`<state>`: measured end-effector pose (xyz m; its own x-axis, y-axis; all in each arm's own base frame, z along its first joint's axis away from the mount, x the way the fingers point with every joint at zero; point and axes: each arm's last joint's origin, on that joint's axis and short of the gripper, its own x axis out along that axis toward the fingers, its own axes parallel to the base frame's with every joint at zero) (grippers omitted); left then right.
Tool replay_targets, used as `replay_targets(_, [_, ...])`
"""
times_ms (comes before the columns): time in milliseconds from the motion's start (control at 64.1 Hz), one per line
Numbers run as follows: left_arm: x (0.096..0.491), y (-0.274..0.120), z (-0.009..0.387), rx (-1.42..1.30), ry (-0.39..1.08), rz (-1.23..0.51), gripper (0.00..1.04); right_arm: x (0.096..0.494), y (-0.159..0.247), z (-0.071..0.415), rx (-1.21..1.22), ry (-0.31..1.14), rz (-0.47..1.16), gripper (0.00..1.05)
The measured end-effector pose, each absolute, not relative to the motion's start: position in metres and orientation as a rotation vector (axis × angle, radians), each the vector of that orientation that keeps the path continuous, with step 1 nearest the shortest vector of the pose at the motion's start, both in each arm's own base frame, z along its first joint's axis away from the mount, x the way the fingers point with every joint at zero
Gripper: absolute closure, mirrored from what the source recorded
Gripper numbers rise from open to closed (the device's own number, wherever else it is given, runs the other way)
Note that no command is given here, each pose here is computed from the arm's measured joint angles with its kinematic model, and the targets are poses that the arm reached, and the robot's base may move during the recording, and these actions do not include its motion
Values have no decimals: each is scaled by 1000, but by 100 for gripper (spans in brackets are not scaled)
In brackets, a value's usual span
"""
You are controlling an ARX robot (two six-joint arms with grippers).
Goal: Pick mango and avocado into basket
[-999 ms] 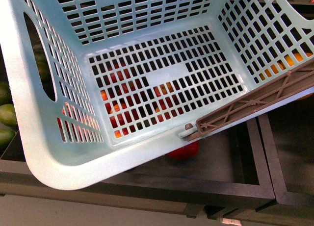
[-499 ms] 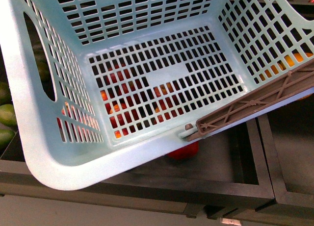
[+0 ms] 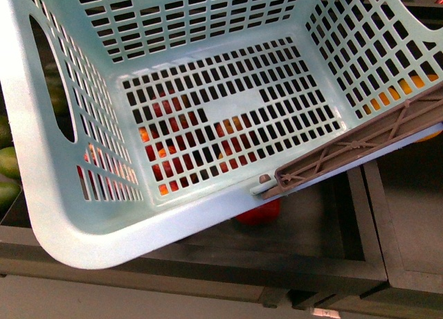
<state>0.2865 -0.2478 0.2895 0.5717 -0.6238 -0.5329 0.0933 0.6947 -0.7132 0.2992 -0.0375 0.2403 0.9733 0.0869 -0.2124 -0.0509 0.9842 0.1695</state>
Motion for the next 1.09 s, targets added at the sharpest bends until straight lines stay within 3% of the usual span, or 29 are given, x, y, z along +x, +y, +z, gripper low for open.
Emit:
replay_targets(437, [286, -248, 290, -689, 867, -460, 90, 310, 59, 231, 106, 253, 261, 48])
replay_targets(687, [286, -248, 290, -686, 870, -468, 90, 310, 66, 230, 133, 240, 277, 7])
replay_targets(983, [288, -248, 288, -689, 868, -453, 90, 292, 17, 254, 218, 127, 40, 9])
replay_targets(1092, [286, -249, 288, -689, 875, -463, 90, 281, 15, 246, 112, 18, 5, 24])
